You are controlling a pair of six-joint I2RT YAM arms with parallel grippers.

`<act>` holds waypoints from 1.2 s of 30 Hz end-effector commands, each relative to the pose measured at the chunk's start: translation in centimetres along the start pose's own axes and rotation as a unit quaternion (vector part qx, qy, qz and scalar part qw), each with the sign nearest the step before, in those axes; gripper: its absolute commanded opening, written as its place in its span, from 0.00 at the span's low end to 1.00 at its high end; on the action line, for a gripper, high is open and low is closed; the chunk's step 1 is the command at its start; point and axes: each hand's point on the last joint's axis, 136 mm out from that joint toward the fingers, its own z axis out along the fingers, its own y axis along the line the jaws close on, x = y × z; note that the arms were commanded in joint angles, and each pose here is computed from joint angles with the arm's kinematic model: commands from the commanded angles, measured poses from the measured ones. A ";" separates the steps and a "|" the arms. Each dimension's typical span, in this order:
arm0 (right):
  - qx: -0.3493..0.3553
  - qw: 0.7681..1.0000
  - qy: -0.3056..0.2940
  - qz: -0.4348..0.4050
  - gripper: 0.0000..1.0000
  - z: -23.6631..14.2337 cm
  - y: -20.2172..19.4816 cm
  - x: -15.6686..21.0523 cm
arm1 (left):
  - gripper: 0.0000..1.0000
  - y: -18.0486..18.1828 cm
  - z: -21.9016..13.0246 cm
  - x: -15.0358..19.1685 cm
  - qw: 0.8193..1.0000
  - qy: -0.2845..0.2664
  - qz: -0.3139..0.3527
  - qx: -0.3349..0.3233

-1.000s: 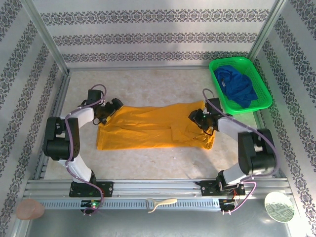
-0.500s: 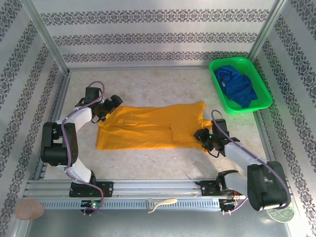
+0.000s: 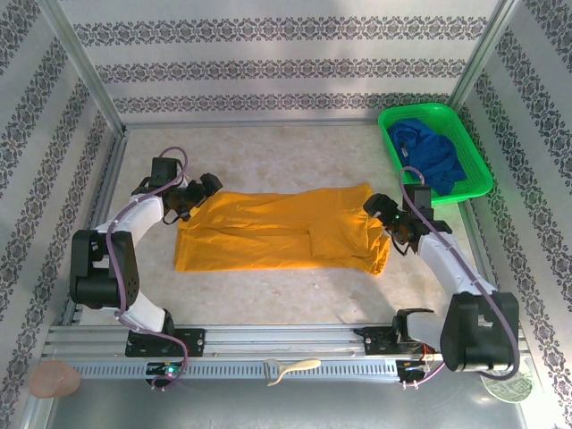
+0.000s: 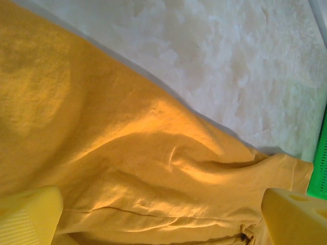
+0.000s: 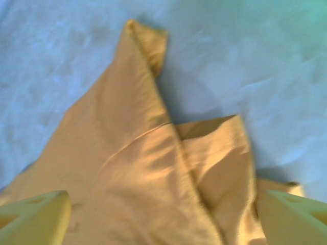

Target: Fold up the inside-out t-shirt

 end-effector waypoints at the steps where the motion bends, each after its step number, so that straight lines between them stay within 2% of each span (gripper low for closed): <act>1: 0.056 0.998 0.004 -0.015 0.98 0.3 -2.1 -0.4 | 1.00 -0.3 -1.4 0.7 1.000 0.008 0.018 0.003; 13: 0.104 0.992 0.058 0.033 0.98 2.6 -5.1 0.4 | 1.00 0.0 -2.0 1.6 0.999 0.019 0.039 -0.003; 22: 0.105 0.989 0.092 0.038 0.97 4.3 -5.7 1.5 | 1.00 -0.1 -1.6 1.4 0.999 0.023 0.038 -0.003; 30: 0.000 0.990 0.139 0.036 0.90 6.0 -2.2 2.9 | 1.00 0.0 -1.0 1.5 0.999 0.026 0.025 0.004; 36: -0.022 0.990 0.136 0.013 0.90 5.3 -0.3 3.6 | 1.00 -0.1 -0.9 1.3 0.999 0.025 0.023 0.005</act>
